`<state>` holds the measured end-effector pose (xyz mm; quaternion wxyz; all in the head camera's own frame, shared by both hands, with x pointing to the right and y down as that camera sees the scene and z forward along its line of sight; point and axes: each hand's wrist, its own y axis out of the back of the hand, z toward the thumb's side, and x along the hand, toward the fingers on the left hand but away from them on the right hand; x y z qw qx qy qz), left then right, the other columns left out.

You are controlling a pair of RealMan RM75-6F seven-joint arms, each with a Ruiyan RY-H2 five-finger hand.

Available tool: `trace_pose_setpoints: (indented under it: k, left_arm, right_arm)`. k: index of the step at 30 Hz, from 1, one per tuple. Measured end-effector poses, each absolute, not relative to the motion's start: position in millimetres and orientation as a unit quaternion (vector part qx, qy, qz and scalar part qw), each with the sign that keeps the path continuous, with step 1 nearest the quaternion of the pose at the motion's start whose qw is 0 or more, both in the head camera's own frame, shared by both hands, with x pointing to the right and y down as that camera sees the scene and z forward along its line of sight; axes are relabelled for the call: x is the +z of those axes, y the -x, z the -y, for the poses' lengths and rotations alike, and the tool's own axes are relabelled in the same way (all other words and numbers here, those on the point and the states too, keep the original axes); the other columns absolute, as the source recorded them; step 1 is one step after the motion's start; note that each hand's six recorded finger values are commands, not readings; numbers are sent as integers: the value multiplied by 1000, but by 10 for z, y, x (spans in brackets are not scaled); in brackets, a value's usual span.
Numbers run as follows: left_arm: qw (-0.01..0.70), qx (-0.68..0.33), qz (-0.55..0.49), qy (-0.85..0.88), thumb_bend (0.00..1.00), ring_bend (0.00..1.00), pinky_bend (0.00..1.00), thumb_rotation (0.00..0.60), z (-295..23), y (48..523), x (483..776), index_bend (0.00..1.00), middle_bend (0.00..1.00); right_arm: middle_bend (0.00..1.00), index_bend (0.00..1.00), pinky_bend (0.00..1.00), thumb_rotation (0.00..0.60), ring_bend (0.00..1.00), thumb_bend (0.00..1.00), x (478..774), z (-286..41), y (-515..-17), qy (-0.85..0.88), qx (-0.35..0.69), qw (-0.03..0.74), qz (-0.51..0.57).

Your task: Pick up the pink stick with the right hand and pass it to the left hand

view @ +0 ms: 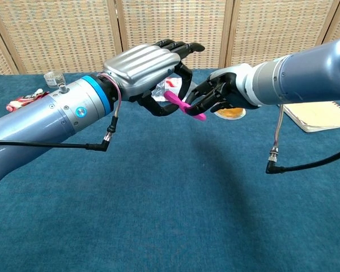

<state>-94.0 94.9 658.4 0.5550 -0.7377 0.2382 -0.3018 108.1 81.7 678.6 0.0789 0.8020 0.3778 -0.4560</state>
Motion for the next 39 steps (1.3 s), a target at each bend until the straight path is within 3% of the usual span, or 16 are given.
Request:
trace_pose_setpoints:
  k: [9,39]
  left_arm:
    - [552,-301,-242,739,486,0,0,600,-943,916,6581,808,0]
    - [555,-300,-274,726,492,0,0,600,-749,1115,6449,821,0]
  right_arm:
    - [59,667,0,600,0,585,6796,-811,-1106,-801,-456,80,-379]
    - [74,726,0,600,0,589,6832,-769,-1322,-791,-466,72,-389]
